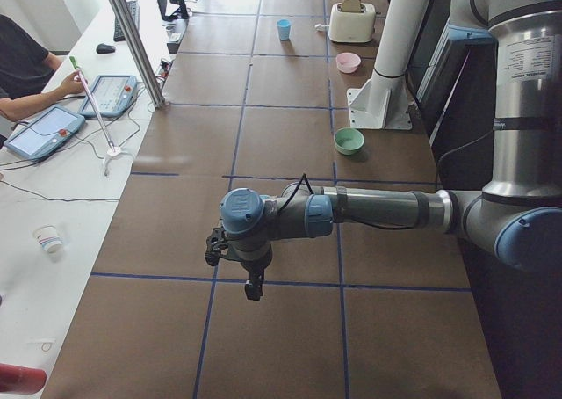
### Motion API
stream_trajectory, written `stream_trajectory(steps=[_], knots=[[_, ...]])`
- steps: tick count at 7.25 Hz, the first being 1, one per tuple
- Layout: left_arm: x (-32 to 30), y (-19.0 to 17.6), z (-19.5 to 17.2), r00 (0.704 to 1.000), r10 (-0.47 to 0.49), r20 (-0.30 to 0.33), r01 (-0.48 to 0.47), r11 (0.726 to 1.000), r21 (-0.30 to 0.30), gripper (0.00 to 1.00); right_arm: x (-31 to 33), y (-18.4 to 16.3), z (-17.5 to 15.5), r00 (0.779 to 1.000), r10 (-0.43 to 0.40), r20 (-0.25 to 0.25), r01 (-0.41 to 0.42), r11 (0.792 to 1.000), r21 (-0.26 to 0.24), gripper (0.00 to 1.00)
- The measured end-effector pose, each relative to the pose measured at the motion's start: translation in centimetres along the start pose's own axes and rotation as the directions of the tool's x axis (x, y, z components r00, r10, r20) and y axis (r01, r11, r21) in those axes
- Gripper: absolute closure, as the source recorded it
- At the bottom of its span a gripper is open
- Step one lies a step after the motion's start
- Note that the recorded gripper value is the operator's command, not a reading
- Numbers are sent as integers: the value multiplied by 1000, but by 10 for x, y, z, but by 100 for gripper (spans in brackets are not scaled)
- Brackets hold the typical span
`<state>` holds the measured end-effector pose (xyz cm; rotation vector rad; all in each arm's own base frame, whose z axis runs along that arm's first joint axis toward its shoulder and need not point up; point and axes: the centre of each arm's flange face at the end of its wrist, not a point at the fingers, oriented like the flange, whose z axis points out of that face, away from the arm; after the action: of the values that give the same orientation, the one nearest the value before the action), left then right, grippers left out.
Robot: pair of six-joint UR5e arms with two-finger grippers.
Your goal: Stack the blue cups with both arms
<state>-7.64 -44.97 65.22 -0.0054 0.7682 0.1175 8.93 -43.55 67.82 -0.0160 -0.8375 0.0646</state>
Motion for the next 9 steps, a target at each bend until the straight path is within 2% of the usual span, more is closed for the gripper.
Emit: stream_trajectory(steps=[9], knots=[[1, -1, -1, 1000, 13, 1, -13, 1000, 13, 0, -11, -10, -11, 1000, -22, 2, 22, 999, 24, 0]])
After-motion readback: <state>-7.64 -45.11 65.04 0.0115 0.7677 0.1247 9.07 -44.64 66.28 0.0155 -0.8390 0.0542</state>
